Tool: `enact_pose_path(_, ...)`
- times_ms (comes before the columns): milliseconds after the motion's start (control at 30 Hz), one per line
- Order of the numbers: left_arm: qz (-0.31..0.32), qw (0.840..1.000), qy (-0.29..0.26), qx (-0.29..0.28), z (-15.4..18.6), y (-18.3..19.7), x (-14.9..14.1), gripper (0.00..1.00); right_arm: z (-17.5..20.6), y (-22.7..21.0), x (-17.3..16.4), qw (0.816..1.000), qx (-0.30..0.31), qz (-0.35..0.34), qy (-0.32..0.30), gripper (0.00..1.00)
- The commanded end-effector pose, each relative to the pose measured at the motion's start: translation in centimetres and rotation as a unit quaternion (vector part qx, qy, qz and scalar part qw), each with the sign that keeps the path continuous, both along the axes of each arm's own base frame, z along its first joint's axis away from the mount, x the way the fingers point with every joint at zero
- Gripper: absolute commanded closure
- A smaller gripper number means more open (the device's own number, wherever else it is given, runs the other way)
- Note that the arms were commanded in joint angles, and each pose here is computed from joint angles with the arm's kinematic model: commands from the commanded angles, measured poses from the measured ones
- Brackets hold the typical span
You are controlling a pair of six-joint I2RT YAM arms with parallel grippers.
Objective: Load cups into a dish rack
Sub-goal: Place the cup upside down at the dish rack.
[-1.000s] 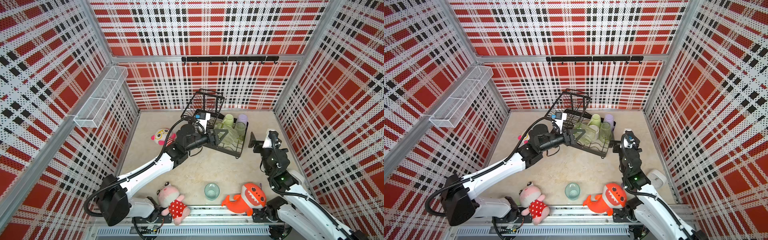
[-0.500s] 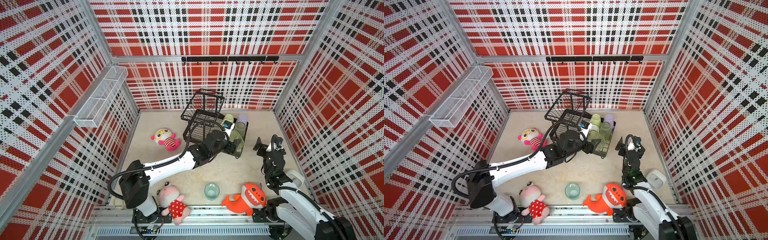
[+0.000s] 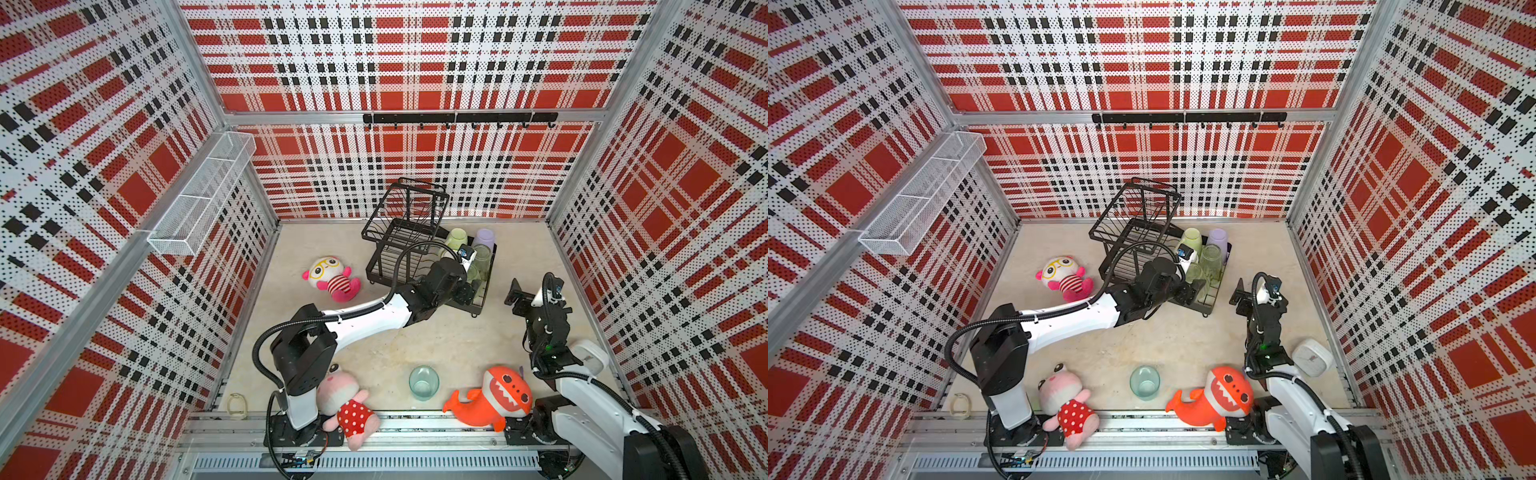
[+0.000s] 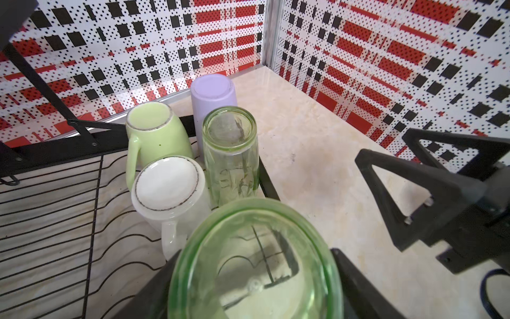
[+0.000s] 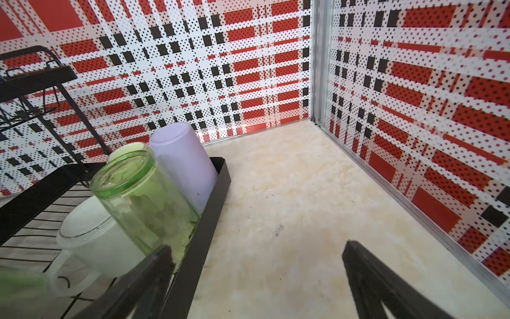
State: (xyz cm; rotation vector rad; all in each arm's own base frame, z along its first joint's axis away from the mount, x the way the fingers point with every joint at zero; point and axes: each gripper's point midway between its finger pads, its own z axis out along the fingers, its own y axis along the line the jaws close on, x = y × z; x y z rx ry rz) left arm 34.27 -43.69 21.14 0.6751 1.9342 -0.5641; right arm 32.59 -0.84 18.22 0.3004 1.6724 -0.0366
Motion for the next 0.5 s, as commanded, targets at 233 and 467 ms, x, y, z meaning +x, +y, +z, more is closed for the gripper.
enact_pose_path(233, 0.011, 0.999, -0.016, 0.031, -2.4, -1.1, 2.2, 0.37, 0.7, 0.3, 0.3, 1.0, -0.009, 0.013, -0.014, 0.0)
enact_pose_path(467, 0.014, 0.999, -0.018, 0.045, -4.0, -1.7, 3.0, 0.37, 0.6, -0.1, 0.1, 1.0, -0.013, 0.001, -0.012, 0.0)
